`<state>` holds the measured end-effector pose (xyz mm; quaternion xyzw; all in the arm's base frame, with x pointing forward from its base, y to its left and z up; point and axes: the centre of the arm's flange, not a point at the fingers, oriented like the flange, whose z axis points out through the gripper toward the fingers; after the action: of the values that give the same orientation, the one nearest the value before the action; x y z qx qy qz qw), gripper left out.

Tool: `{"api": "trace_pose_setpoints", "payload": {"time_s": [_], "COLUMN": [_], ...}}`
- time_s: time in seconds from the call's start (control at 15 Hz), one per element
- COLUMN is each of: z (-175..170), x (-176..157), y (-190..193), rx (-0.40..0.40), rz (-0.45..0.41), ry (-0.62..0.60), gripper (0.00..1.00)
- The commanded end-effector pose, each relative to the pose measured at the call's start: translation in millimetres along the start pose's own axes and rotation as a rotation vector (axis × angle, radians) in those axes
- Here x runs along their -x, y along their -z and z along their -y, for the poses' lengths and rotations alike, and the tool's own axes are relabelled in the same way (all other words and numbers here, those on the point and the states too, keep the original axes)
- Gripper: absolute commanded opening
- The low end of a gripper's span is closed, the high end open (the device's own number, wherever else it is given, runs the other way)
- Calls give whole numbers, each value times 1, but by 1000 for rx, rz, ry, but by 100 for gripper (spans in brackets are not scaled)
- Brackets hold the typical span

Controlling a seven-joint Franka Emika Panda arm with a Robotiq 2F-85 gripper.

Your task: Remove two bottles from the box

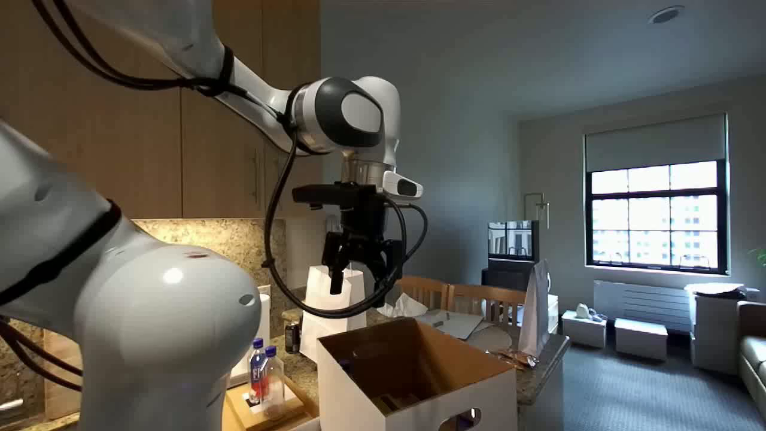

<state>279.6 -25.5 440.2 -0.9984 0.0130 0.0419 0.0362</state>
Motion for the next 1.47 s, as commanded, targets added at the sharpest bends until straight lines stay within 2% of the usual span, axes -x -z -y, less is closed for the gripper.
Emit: {"api": "trace_pose_setpoints", "payload": {"time_s": [0.0,0.27,0.6,0.8,0.93,1.0,1.07,1.33,1.4], "z": [0,2,-3,-4,-10,-14,-6,-12,-10], "x": [0,-7,-66,-94,-115,-120,-96,-116,-130], "y": [0,3,24,31,32,30,29,23,14], "rx": [0,9,7,40,33,23,21,21,14], "rz": [0,11,3,-27,-5,20,-14,15,30], "ry": [0,16,35,8,-19,-25,-14,-26,-28], "gripper": [100,100,100,100,100,100,100,100,100]}}
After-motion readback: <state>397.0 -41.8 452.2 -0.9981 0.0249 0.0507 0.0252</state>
